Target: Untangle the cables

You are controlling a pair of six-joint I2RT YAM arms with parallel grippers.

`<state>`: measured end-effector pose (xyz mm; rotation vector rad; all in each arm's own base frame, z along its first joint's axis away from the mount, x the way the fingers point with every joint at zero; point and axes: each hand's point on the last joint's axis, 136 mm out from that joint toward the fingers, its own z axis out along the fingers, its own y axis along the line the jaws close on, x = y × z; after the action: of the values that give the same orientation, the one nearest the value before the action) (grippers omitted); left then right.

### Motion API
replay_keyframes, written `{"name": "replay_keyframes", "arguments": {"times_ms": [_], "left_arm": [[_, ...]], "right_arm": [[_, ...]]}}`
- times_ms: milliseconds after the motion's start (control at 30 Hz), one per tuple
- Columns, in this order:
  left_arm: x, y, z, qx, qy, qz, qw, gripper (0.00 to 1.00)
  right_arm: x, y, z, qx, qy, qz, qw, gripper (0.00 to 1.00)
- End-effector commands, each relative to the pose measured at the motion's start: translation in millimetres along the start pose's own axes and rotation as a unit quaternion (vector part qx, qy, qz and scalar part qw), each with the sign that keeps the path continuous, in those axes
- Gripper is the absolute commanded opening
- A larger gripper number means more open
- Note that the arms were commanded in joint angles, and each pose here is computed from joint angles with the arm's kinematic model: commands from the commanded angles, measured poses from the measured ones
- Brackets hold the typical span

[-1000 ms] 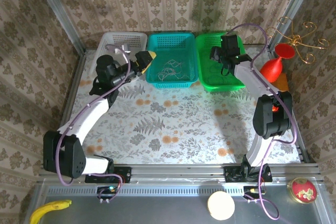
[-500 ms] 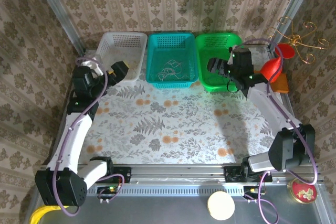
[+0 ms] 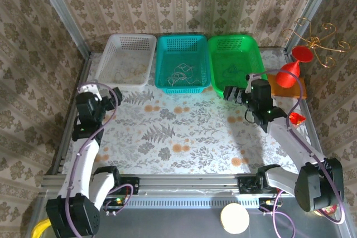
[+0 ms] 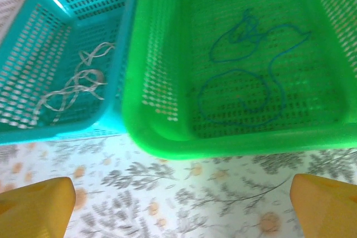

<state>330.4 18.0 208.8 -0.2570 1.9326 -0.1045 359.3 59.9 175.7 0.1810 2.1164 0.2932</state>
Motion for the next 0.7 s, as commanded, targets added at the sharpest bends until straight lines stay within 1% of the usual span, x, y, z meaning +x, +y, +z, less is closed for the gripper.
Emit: {"name": "replay_keyframes", "arguments": {"times_ms": [0, 100, 167, 233, 267, 333, 367, 433, 467, 500, 567, 600, 633, 667], "left_arm": [[12.2, 32.1, 23.7, -0.063, -0.03, 0.033, 0.997, 1.0], [34.0, 36.4, 49.1, -0.061, -0.032, 0.038, 0.997, 1.0], [42.7, 36.4, 63.5, -0.059, -0.03, 0.044, 0.997, 1.0], [51.3, 29.0, 78.3, -0.048, -0.019, 0.08, 0.995, 1.0], [55.7, 24.8, 85.3, -0.042, -0.022, 0.102, 0.994, 1.0], [62.5, 17.3, 93.9, -0.027, -0.037, 0.124, 0.991, 1.0], [67.5, 12.0, 97.1, -0.016, -0.032, 0.133, 0.991, 1.0], [77.5, 2.2, 103.6, -0.003, -0.031, 0.155, 0.987, 1.0], [77.8, -0.4, 103.7, 0.0, -0.042, 0.164, 0.986, 1.0], [82.4, 1.2, 102.7, -0.001, -0.026, 0.156, 0.987, 1.0], [78.6, 0.6, 103.8, 0.012, -0.037, 0.154, 0.987, 1.0], [81.4, 0.4, 103.4, 0.017, -0.026, 0.148, 0.989, 1.0], [79.1, -1.1, 103.8, 0.019, -0.03, 0.15, 0.988, 1.0], [80.0, -1.1, 104.9, 0.018, -0.03, 0.155, 0.987, 1.0]], "right_arm": [[-3.3, -29.4, 3.0, 0.073, -0.059, -0.064, 0.994, 1.0], [1.9, -55.8, 8.0, 0.129, -0.074, -0.094, 0.984, 1.0], [4.2, -74.9, 11.4, 0.16, -0.089, -0.086, 0.979, 1.0], [6.7, -89.8, 17.9, 0.174, -0.102, -0.075, 0.977, 1.0], [8.1, -94.8, 22.1, 0.174, -0.109, -0.068, 0.976, 1.0], [7.4, -97.8, 31.6, 0.167, -0.118, -0.07, 0.976, 1.0], [7.1, -96.3, 34.8, 0.156, -0.11, -0.075, 0.979, 1.0], [4.8, -94.0, 40.2, 0.138, -0.135, -0.09, 0.977, 1.0], [14.2, -97.5, 48.6, 0.127, -0.123, -0.085, 0.981, 1.0], [19.7, -97.6, 53.5, 0.114, -0.125, -0.085, 0.982, 1.0], [21.9, -89.0, 59.8, 0.084, -0.137, -0.099, 0.982, 1.0], [23.8, -85.2, 63.2, 0.075, -0.113, -0.105, 0.985, 1.0], [26.6, -81.7, 67.3, 0.063, -0.1, -0.112, 0.987, 1.0], [26.1, -80.0, 67.7, 0.057, -0.104, -0.112, 0.987, 1.0]]}}
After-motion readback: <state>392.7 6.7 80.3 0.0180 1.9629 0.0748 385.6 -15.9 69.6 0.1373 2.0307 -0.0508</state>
